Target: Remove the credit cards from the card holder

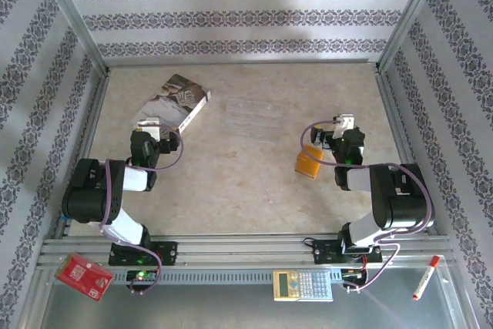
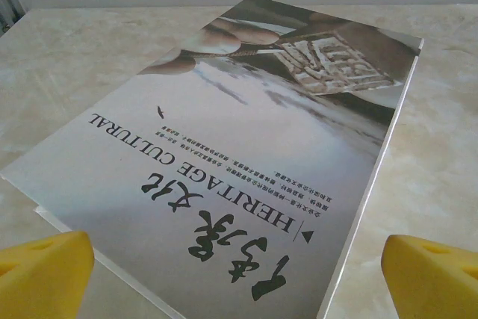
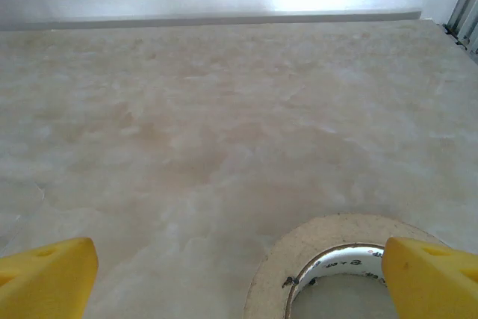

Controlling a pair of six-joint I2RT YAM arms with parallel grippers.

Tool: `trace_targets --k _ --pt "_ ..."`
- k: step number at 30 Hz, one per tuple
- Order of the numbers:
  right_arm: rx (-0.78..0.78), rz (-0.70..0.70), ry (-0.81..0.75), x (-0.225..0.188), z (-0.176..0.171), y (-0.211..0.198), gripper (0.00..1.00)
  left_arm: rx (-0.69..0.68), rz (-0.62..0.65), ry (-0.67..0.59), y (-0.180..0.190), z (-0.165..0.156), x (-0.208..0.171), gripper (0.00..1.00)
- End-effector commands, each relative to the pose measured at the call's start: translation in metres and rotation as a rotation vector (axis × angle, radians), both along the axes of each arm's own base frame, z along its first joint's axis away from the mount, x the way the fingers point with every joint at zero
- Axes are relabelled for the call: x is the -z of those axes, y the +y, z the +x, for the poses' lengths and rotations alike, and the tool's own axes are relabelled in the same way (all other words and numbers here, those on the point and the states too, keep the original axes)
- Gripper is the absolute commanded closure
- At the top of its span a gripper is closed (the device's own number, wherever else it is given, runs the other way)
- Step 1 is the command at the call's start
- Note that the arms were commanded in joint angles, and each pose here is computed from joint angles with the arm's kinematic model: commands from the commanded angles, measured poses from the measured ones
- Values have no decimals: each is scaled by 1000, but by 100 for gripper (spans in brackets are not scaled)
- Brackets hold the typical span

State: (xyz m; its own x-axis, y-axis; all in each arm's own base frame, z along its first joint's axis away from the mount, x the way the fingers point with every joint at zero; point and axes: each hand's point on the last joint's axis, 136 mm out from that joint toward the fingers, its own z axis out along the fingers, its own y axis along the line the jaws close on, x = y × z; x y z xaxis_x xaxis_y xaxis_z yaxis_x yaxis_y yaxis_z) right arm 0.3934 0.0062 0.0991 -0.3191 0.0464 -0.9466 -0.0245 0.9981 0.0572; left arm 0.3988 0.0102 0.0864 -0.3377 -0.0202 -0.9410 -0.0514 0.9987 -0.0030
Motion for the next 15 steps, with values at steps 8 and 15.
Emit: trace_targets --k 8,15 --pt "4 -11 -29 -7 6 -2 2 19 11 4 -1 3 -1 0" --pt "3 -11 -31 -8 6 -1 2 20 11 3 -1 3 -1 0"
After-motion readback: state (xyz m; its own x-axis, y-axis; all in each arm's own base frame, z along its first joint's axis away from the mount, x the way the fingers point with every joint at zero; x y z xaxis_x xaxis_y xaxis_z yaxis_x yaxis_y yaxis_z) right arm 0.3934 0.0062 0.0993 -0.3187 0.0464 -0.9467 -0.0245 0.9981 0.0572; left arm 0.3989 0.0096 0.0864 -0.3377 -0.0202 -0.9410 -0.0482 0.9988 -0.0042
